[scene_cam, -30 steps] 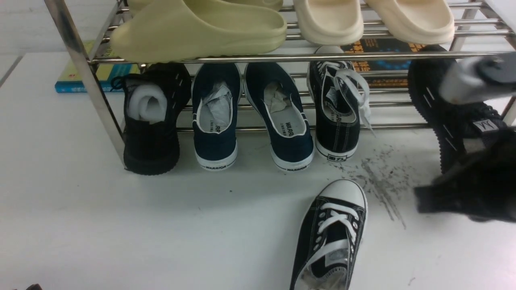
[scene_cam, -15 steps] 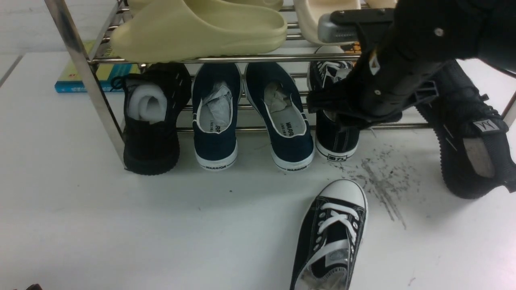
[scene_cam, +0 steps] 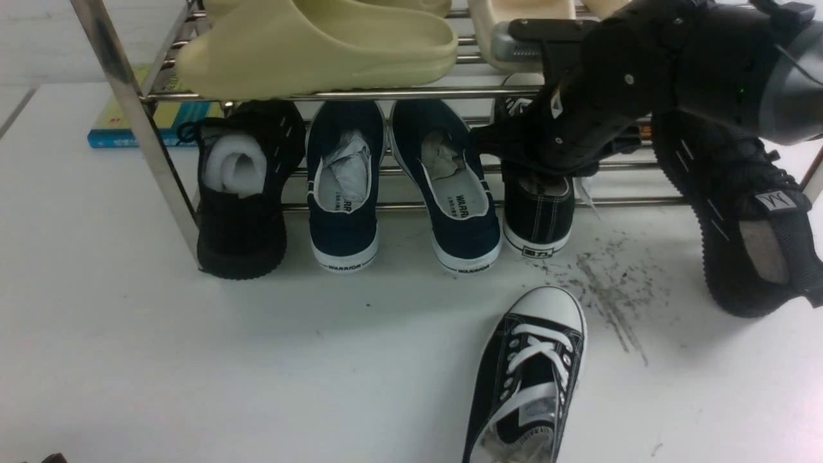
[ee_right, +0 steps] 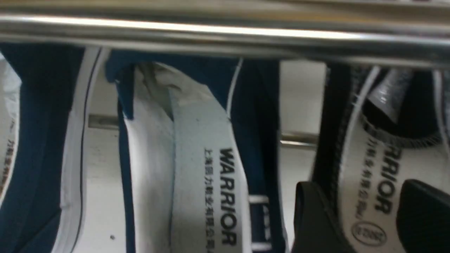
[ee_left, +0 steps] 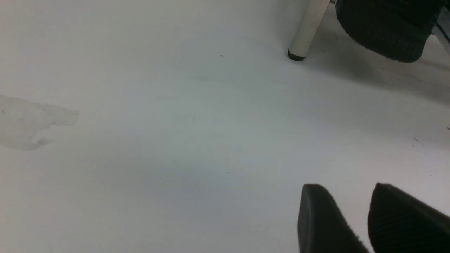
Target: Take the shoes off the shelf with your hand on the white table.
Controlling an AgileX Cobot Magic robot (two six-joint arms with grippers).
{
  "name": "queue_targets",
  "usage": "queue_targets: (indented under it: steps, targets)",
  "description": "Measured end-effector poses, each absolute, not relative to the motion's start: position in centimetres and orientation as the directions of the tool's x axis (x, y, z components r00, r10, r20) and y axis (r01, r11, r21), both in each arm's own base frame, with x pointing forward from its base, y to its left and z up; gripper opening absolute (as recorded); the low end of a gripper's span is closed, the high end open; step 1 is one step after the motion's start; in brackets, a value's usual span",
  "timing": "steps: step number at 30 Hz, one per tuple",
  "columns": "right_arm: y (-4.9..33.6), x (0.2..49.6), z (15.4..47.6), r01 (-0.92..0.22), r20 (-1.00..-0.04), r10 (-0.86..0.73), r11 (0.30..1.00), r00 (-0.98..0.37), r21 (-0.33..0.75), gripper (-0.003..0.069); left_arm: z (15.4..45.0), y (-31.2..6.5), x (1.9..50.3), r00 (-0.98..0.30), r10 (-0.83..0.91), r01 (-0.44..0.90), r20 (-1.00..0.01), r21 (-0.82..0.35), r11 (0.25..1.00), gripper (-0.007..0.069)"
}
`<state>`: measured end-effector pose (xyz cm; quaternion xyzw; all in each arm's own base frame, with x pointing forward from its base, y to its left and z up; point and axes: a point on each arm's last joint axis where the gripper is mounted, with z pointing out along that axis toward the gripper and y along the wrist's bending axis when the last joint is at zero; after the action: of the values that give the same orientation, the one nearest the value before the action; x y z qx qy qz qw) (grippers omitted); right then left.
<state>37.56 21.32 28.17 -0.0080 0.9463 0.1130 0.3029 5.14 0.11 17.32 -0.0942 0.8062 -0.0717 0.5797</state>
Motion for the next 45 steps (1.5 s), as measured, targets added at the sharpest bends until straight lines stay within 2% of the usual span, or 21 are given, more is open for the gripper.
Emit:
queue_targets:
  steps: [6, 13, 16, 20, 22, 39, 45]
  targets:
    - [21.5, 38.1, 27.2, -0.088, -0.578, 0.041, 0.977, -0.815, 0.195, 0.0342, 17.3, 0.1, 5.1, -0.31, -0.235, -0.069, -0.921, -0.225, 0.972, 0.0242]
    - [21.5, 38.7, 25.8, -0.103, -0.585, -0.01, 0.987, -0.811, 0.126, 0.0324, 17.3, 0.1, 5.1, -0.31, -0.235, -0.069, -0.921, -0.225, 0.972, 0.0242]
    - [21.5, 38.7, 25.8, -0.105, -0.586, -0.016, 0.987, -0.81, 0.118, 0.0219, 17.3, 0.1, 5.1, -0.31, -0.235, -0.069, -0.921, -0.225, 0.972, 0.0242]
    - [21.4, 38.4, 26.0, -0.1, -0.575, -0.018, 0.989, -0.818, 0.112, 0.0016, 17.3, 0.1, 5.1, -0.31, -0.235, -0.069, -0.921, -0.225, 0.972, 0.0242]
    - [21.1, 38.2, 26.3, -0.092, -0.562, -0.023, 0.991, -0.827, 0.096, 0.0, 17.3, 0.1, 5.1, -0.31, -0.235, -0.069, -0.921, -0.225, 0.972, 0.0242]
    - [17.3, 30.5, 34.8, -0.19, -0.38, -0.16, 0.981, -0.911, 0.044, -0.0001, 17.3, 0.1, 5.1, -0.31, -0.235, -0.069, -0.921, -0.225, 0.972, 0.0242]
    - [16.2, 28.4, 37.3, -0.235, -0.412, -0.194, 0.97, -0.89, 0.052, 0.0, 17.3, 0.1, 5.1, -0.31, -0.235, -0.069, -0.921, -0.225, 0.972, 0.0242]
